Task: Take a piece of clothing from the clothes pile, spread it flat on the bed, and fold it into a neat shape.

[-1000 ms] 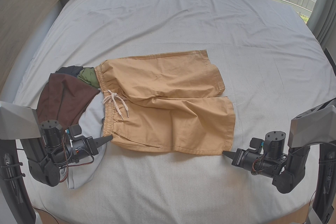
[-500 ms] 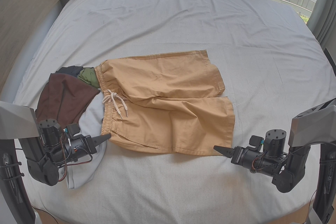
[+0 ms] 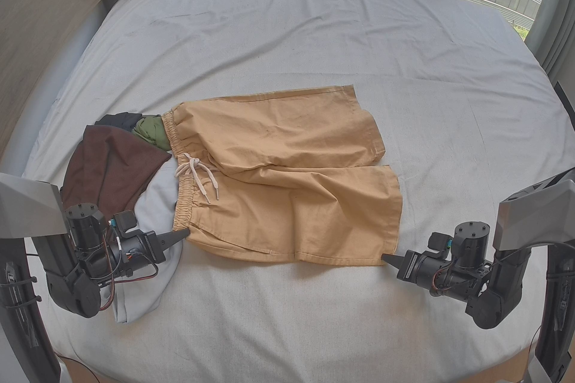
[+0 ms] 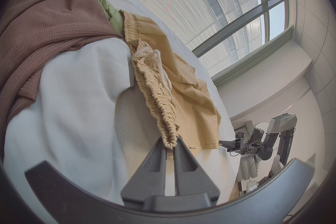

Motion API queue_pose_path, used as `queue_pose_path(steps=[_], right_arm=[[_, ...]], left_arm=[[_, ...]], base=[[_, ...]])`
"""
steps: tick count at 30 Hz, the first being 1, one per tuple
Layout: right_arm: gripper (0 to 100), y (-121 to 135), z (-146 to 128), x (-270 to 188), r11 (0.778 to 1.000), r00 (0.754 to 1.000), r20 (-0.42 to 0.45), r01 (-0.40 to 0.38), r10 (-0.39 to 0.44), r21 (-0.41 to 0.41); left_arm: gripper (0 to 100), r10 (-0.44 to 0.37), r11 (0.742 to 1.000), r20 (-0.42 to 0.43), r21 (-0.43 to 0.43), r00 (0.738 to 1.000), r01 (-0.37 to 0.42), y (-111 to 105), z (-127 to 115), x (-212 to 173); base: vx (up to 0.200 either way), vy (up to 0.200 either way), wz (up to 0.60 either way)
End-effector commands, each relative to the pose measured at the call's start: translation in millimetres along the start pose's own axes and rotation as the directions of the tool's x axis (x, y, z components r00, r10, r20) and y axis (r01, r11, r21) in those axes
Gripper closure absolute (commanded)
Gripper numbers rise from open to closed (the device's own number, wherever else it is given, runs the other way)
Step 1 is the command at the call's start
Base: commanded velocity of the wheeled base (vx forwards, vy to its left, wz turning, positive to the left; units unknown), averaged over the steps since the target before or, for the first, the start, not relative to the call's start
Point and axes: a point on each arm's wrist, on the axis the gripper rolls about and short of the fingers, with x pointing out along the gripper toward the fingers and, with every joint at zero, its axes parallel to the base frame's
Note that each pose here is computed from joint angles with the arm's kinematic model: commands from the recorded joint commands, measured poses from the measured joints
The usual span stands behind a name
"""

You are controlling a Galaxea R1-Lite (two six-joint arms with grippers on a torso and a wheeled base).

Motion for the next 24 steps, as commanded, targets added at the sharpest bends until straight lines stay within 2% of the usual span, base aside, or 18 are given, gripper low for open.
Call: queue_pose_path(steps=[1, 5, 11, 15, 19, 24], right_arm=[[100, 1.3, 1.3, -0.8, 1.000, 1.000, 0.006, -0.006, 0.006, -0.001], [100, 7.0, 6.3, -9.9, 1.000, 1.000, 0.018, -0.019, 0.019, -0.004], [100, 16.5, 10.8, -26.9, 0.998, 0.998, 0.012, -0.062, 0.063, -0.018], [100, 16.2, 9.3, -29.4, 0.998, 0.998, 0.005, -0.057, 0.057, -0.021], [100, 13.1, 3.9, -31.9, 0.998, 0.999, -0.020, -0.040, 0.039, -0.040], [100, 12.3, -5.2, -38.5, 0.997, 0.998, -0.061, -0.027, 0.023, -0.067]], left_arm=[[100, 0.001, 1.000, 0.000, 0.001, 1.000, -0.001, -0.5, -0.2, -0.4], [100, -0.001, 1.000, -0.010, -0.022, 1.000, 0.001, -9.8, -1.8, -13.0], [100, 0.018, 0.999, -0.012, -0.036, 1.000, -0.018, -11.7, -3.7, -23.2], [100, 0.032, 0.998, -0.016, -0.047, 0.999, -0.033, -10.8, -5.7, -28.3], [100, 0.043, 0.997, -0.023, -0.063, 0.999, -0.044, -21.9, -9.2, -44.0], [100, 0.054, 0.995, -0.053, -0.081, 0.997, -0.058, -25.5, -17.9, -51.1]], base=[[0.000, 0.000, 0.00], [0.000, 0.000, 0.00], [0.000, 0.000, 0.00], [0.000, 0.000, 0.00], [0.000, 0.000, 0.00], [0.000, 0.000, 0.00]])
